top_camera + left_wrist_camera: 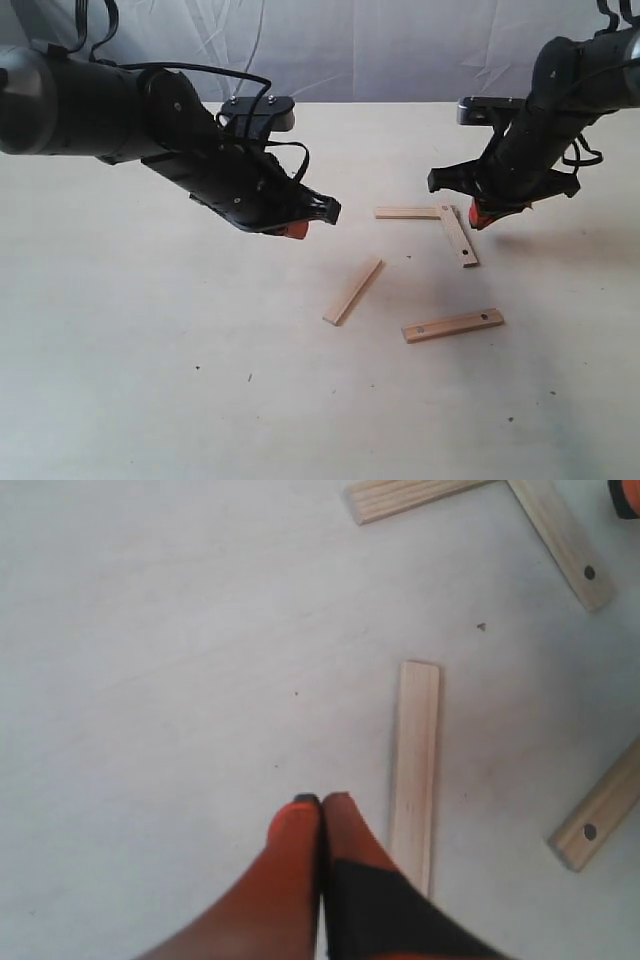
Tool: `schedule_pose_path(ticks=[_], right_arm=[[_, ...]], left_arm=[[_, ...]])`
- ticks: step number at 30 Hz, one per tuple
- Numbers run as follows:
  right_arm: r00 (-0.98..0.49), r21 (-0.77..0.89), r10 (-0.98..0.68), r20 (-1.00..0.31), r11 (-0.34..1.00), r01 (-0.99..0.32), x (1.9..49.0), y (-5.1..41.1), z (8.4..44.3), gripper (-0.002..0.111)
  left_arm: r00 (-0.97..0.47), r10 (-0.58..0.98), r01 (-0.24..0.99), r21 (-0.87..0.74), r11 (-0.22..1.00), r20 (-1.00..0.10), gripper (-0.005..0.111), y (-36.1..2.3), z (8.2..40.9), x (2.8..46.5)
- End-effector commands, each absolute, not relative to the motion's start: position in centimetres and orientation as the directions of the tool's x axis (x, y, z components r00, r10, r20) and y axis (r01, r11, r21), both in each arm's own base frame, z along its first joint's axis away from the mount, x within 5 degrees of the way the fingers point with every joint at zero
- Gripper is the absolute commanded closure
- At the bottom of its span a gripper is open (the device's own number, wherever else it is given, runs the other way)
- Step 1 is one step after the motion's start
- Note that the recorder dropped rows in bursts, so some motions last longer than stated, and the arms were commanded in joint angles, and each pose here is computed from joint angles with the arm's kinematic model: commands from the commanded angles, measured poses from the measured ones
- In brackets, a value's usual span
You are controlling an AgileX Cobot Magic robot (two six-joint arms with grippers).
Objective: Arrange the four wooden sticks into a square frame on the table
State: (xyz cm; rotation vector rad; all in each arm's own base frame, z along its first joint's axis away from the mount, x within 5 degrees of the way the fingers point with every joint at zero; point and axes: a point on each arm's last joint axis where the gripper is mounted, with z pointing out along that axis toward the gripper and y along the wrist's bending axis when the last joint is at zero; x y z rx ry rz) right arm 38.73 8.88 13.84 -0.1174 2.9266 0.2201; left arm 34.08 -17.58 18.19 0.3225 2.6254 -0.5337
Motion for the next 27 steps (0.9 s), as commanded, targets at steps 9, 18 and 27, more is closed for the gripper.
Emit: schedule_pose_path(ticks=[9, 18, 27], right_arm=[[-0.969, 0.163, 0.099, -0.226, 0.985, 0.062, 38.5, 1.3, 15.9, 0.108], [-0.969, 0.159, 0.081, -0.233, 0.986, 0.044, 38.5, 1.3, 16.0, 0.108], [-0.962, 0.161, 0.090, -0.259, 0.986, 0.048, 38.8, 1.3, 15.9, 0.108]], left_arm=[[-0.799, 0.322, 0.488, -0.235, 0.841, -0.508, 0.057, -23.4, 14.3, 32.2], [-0.816, 0.366, 0.497, -0.217, 0.840, -0.447, 0.075, -24.0, 10.6, 32.1], [-0.777, 0.110, 0.396, -0.345, 0.851, -0.620, 0.107, -25.5, 16.9, 34.8]])
